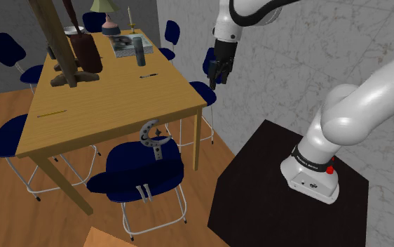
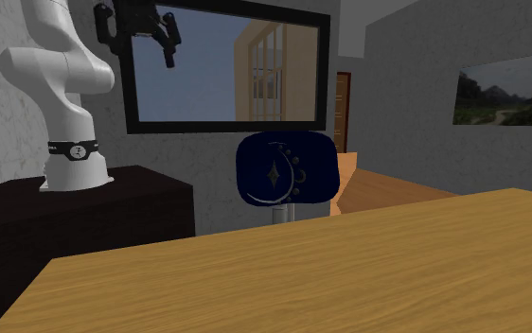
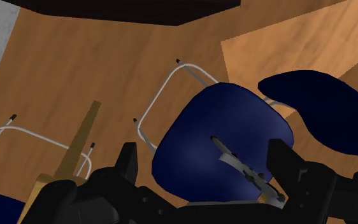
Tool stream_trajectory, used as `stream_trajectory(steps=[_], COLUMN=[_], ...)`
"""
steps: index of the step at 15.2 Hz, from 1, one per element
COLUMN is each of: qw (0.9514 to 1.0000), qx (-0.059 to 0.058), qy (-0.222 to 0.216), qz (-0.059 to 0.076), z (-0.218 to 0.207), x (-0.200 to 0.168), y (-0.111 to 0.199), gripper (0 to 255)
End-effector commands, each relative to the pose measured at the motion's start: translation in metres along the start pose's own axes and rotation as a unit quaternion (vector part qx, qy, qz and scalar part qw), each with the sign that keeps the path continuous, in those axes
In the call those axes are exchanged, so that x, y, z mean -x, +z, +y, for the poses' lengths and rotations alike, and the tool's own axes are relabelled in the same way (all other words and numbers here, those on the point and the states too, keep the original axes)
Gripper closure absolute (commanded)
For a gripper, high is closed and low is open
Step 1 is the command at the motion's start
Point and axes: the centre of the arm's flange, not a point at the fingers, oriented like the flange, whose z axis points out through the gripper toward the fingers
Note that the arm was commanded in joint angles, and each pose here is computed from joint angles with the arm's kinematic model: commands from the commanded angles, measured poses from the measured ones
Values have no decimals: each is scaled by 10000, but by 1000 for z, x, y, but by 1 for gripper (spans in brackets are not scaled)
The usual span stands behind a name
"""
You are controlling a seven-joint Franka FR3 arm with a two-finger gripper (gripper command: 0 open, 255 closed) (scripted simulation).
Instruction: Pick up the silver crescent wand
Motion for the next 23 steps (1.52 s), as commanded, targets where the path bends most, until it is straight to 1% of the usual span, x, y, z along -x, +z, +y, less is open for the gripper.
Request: stream_trajectory(steps=[1,11,21,23], qw=[10000,9989,9965,9965], qx=[-54,-303,-550,-550], qy=[-48,-298,-545,-545], qz=[37,182,325,325], z=[-12,-72,-140,-138], x=[-18,-98,-177,-177], y=[18,94,165,175], gripper=[0,0,0,0])
